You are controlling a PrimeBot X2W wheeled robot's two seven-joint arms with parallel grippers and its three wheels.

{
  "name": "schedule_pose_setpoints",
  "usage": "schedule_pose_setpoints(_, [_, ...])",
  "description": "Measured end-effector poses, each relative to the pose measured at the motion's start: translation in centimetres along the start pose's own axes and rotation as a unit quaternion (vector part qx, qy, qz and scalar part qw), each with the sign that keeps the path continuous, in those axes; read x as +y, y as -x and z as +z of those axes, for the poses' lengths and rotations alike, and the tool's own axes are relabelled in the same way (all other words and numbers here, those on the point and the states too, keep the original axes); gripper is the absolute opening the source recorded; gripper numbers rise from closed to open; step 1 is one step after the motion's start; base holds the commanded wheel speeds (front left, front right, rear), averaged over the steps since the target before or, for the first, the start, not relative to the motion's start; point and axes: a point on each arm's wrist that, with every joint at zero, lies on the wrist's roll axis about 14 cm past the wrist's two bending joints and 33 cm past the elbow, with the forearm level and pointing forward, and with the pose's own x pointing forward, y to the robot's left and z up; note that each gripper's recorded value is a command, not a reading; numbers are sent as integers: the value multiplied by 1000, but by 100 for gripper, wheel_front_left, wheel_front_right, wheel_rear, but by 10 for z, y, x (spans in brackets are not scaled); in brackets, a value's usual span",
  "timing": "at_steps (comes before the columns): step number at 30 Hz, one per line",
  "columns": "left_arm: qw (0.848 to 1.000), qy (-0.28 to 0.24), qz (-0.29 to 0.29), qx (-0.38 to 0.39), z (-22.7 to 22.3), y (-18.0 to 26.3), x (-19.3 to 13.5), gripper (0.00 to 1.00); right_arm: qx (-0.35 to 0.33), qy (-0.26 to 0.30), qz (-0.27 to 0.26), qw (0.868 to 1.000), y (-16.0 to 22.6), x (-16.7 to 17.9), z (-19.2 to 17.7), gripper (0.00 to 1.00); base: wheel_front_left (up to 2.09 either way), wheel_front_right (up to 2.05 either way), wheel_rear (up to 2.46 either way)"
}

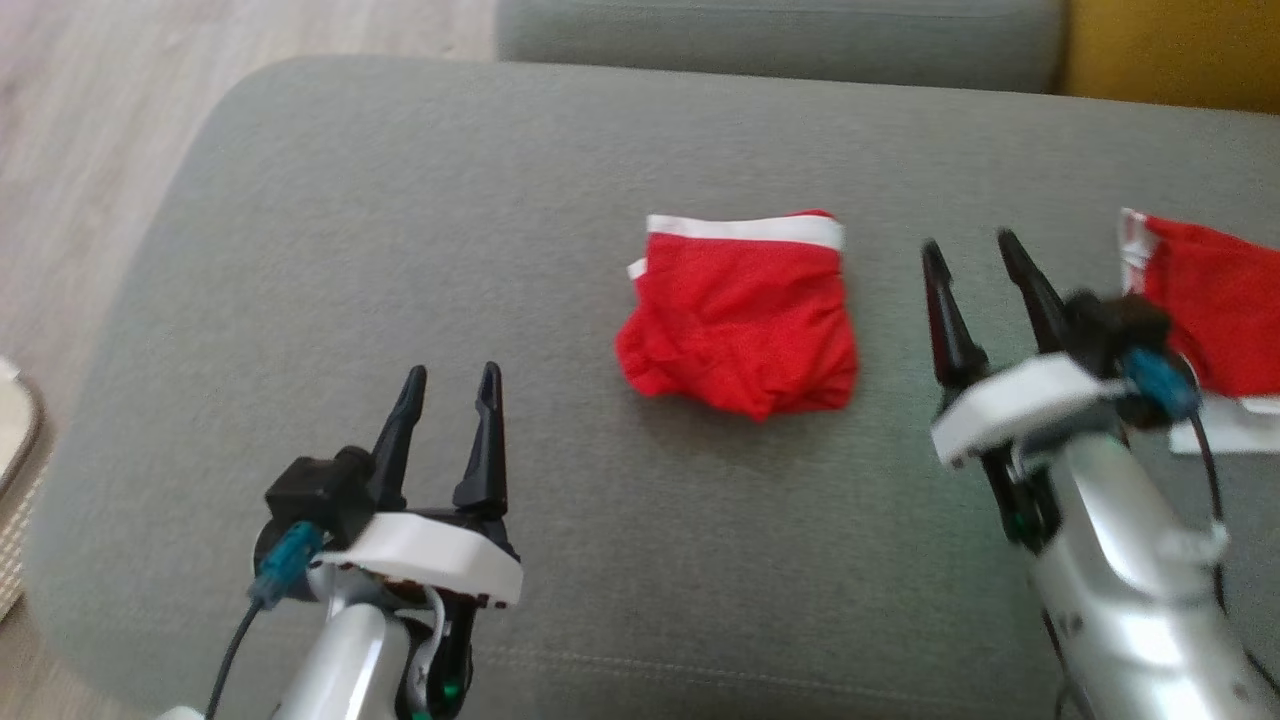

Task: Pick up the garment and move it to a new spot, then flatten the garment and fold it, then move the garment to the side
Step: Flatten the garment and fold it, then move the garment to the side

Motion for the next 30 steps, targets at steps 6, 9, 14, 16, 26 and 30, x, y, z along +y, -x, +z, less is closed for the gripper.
schedule_pose_setpoints(6, [1000, 7, -22, -7, 4, -7, -14, 100, -29, 16, -56, 998, 50, -37, 6, 100, 0, 0, 0])
schedule_pose_setpoints(9, [999, 11, -34, -5, 1, -8, -21, 100, -50, 13, -88, 995, 71, -54, 14, 100, 0, 0, 0])
schedule_pose_setpoints(14, [999, 15, -45, 3, -4, -7, -27, 100, -54, 11, -115, 992, 100, -59, 8, 100, 0, 0, 0])
schedule_pose_setpoints(16, [999, 17, -48, 2, -4, -9, -30, 100, -49, 6, -128, 991, 111, -62, 2, 100, 0, 0, 0])
schedule_pose_setpoints(26, [999, 16, -48, 3, -5, -8, -29, 100, -57, 14, -128, 990, 112, -61, 7, 100, 0, 0, 0])
schedule_pose_setpoints(30, [999, 16, -48, 2, -4, -6, -27, 100, -56, 17, -123, 991, 111, -58, 7, 100, 0, 0, 0])
